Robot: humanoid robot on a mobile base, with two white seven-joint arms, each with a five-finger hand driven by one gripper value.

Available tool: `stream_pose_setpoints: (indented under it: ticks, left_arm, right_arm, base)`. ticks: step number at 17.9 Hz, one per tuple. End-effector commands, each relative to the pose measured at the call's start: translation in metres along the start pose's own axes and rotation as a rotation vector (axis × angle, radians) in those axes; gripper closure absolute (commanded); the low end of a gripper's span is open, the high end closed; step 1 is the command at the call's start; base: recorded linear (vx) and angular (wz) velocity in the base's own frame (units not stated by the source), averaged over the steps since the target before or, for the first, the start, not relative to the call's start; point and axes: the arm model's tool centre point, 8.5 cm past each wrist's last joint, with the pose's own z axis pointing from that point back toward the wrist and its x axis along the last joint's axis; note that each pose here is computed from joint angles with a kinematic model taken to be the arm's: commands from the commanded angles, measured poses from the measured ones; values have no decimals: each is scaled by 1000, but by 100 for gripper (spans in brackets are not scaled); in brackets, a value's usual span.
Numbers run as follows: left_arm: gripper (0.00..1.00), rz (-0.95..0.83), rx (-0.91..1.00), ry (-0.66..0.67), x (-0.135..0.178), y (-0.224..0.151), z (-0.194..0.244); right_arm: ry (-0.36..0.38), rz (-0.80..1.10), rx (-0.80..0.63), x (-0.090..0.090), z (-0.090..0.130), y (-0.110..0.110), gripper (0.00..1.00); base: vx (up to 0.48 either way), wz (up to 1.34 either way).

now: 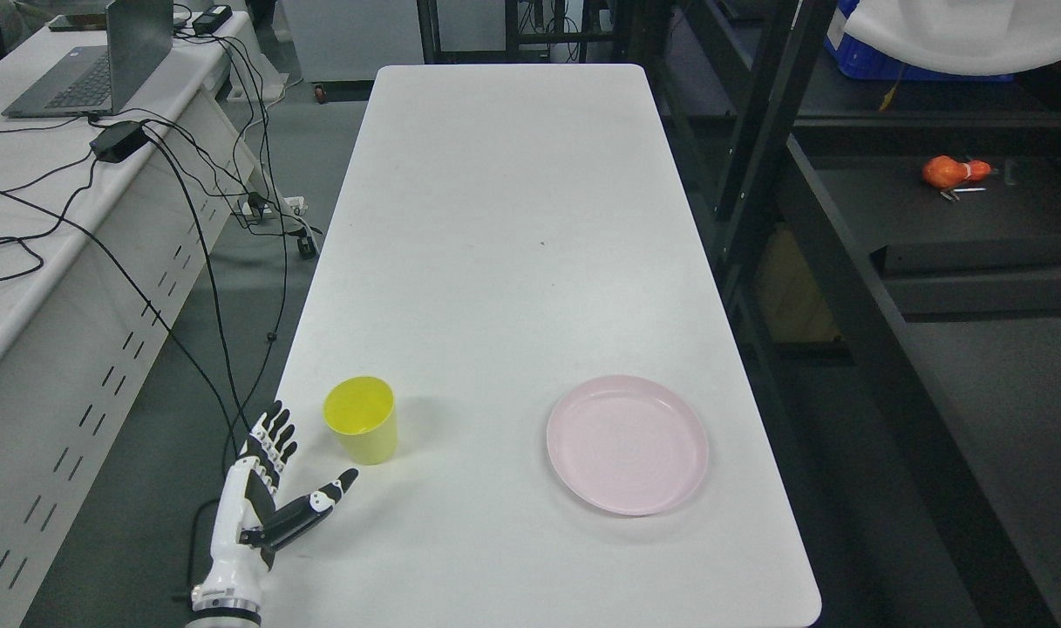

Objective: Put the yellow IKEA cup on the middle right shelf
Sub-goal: 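Move the left hand toward the yellow cup on the table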

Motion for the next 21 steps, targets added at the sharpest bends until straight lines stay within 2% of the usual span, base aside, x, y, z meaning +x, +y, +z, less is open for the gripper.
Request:
stream_pose_setpoints:
  ticks: [1,7,12,14,21]
  left_arm:
    - [1,-31,28,-40,6,20,0]
    - [1,0,-3,-20,-9,11,-3]
    - [1,135,-167,-15,-13,-7,-8]
    - [1,173,-175,-24,-9,-9,-14]
    - [1,178,-146,37,-31,-3,-23]
  right_arm:
    - [15,-3,-13,-9,-1,-10,1]
    - [15,-3,-13,-9,-1,-10,1]
    - [15,-3,-13,-9,-1,-10,1]
    - [15,-3,-13,-9,-1,-10,1]
    - [15,-3,-13,-9,-1,-10,1]
  base:
    - [0,0]
    - [0,0]
    - [0,0]
    - [0,0]
    - [0,0]
